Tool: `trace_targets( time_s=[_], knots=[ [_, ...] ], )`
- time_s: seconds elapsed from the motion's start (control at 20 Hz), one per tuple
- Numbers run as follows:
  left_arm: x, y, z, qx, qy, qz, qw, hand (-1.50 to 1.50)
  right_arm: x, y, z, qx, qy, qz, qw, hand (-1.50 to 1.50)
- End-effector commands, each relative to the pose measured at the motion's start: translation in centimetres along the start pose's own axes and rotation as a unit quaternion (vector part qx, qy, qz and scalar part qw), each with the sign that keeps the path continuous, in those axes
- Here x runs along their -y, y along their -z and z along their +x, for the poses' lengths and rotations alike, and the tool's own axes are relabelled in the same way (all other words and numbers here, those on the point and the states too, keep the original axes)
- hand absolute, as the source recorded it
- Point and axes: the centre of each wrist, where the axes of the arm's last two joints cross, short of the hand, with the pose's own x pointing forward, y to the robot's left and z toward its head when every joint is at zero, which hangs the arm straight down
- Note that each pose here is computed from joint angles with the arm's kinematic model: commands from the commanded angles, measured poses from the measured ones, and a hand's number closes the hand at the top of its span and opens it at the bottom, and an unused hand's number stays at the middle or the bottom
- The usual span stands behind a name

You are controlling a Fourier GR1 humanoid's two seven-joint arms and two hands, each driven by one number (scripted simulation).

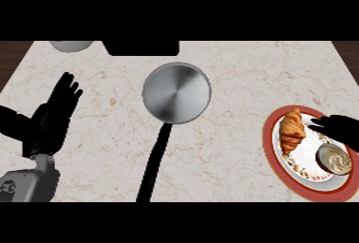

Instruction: Pick the cupcake from the plate and place it in the pan

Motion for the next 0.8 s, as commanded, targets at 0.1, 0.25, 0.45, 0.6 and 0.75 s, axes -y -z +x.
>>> trace_targets(
  time_s=[0.1, 0.25, 0.45, 0.6, 0.75],
  knots=[
    [0.8, -1.3, -1.3, 0.004, -0.004, -0.01, 0.9999, 0.0, -2.5, 1.8, -2.5, -0.006, 0.001, 0.024, 1.0, -1.5],
    [-1.0, -0.2, 0.3, 0.002, -0.007, -0.006, 1.0, 0.0, -3.2, 2.9, 0.1, 0.0, -0.007, 0.018, 1.0, -1.5],
    [1.1, -1.8, 0.9, 0.004, -0.003, 0.004, 1.0, 0.0, -0.9, 3.1, -0.3, 0.003, 0.017, 0.015, 1.0, -1.5],
    [-0.3, -0.7, 0.7, 0.004, 0.002, 0.005, 1.0, 0.0, -1.5, 3.3, 0.0, 0.01, 0.02, 0.013, 1.0, -1.5],
    [1.1, -0.2, -1.1, 0.003, 0.007, 0.005, 1.0, 0.0, -2.5, 3.7, -0.7, 0.002, 0.026, 0.033, 0.999, -1.5]
  ],
)
